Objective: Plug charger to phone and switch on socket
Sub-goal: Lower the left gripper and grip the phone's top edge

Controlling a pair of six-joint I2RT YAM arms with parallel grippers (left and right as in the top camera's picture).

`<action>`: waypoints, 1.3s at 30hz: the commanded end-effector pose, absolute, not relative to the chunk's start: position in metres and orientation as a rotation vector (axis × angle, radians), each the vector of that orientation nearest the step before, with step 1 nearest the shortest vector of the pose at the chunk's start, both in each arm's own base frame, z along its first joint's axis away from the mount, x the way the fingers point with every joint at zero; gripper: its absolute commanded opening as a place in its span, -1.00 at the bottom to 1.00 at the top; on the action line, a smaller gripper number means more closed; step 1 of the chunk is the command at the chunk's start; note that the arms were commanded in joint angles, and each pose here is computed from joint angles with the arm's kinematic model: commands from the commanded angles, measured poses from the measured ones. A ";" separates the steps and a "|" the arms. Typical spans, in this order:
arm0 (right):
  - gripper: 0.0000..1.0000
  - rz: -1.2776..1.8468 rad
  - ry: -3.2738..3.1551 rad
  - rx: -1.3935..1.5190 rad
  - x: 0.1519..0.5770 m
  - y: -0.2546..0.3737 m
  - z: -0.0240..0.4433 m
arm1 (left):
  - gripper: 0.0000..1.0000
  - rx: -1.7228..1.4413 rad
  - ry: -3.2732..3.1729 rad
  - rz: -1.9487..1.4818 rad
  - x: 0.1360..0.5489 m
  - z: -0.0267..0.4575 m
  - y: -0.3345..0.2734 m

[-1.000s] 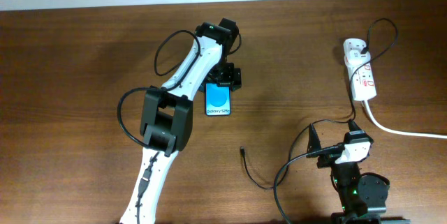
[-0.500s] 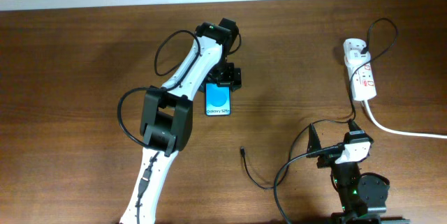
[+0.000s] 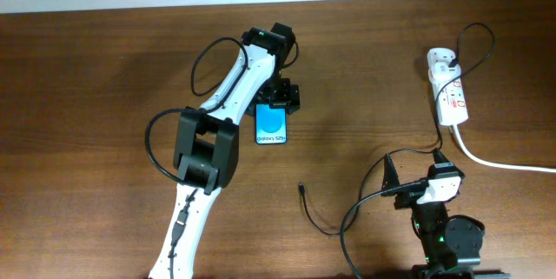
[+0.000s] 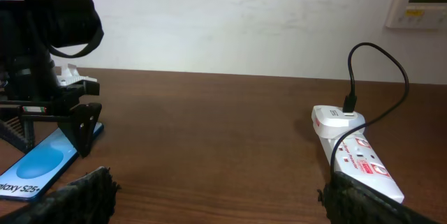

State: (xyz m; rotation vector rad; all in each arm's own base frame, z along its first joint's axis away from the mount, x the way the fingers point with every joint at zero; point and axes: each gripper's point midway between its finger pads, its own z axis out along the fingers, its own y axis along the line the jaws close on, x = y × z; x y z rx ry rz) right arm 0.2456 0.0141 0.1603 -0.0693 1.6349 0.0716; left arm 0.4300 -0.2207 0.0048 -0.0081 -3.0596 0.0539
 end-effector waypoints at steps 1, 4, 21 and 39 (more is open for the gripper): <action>0.97 0.077 1.639 -0.071 0.245 0.016 0.158 | 0.98 0.005 -3.077 -0.013 0.432 0.002 -0.217; 0.97 0.077 1.639 -0.071 0.245 0.016 0.158 | 0.98 0.004 -3.077 -0.015 0.432 0.001 -0.217; 0.97 0.077 1.639 -0.071 0.245 0.016 0.158 | 0.92 0.009 -2.977 -0.022 0.416 -0.024 -0.216; 0.97 0.077 1.639 -0.071 0.245 0.016 0.158 | 0.67 0.052 -2.976 -0.018 0.422 -0.019 -0.202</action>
